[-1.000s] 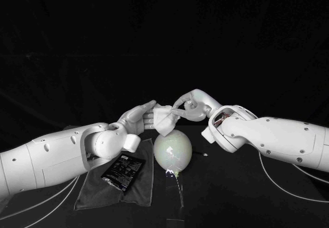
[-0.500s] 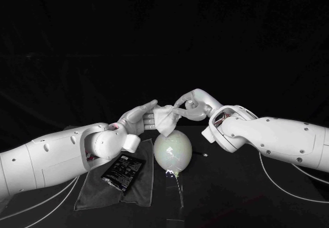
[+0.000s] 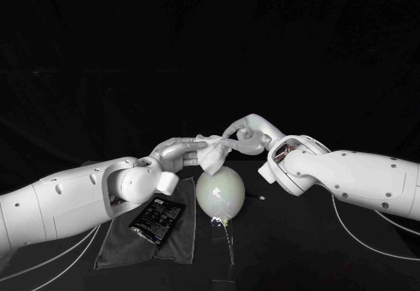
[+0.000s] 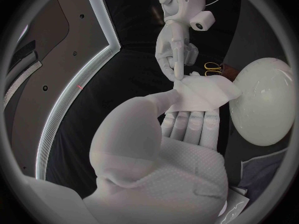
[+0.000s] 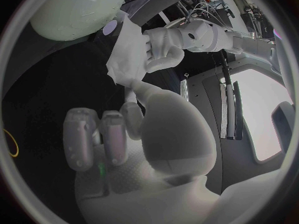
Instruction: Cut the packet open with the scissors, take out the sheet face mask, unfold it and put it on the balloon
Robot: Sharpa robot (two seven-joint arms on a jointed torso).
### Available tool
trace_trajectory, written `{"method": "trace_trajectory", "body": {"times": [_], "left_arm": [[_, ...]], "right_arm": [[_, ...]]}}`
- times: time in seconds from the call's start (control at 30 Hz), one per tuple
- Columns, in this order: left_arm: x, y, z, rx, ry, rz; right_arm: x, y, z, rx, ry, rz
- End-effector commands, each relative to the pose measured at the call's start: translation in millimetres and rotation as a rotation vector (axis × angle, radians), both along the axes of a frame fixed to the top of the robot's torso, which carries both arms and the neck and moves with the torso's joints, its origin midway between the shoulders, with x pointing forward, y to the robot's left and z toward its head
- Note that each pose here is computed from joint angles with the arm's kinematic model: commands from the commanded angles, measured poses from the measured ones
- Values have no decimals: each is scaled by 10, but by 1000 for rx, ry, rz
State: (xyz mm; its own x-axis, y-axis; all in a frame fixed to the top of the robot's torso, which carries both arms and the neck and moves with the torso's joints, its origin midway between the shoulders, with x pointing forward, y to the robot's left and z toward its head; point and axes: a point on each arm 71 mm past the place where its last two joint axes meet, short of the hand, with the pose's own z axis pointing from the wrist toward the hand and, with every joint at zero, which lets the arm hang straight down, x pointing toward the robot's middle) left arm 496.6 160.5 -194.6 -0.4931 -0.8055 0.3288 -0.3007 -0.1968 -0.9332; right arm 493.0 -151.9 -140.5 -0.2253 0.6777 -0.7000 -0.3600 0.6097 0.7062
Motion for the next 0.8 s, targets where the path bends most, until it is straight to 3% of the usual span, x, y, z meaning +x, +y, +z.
{"method": "trace_trajectory", "body": {"times": [0.03,0.8], "left_arm": [[15,11,10,46,-28,15],[64,100,-6,100,-46,74]], "right_arm": [[-5,3,9,-4,-9,4],[5,-34,9,-5,-11,-8]]}}
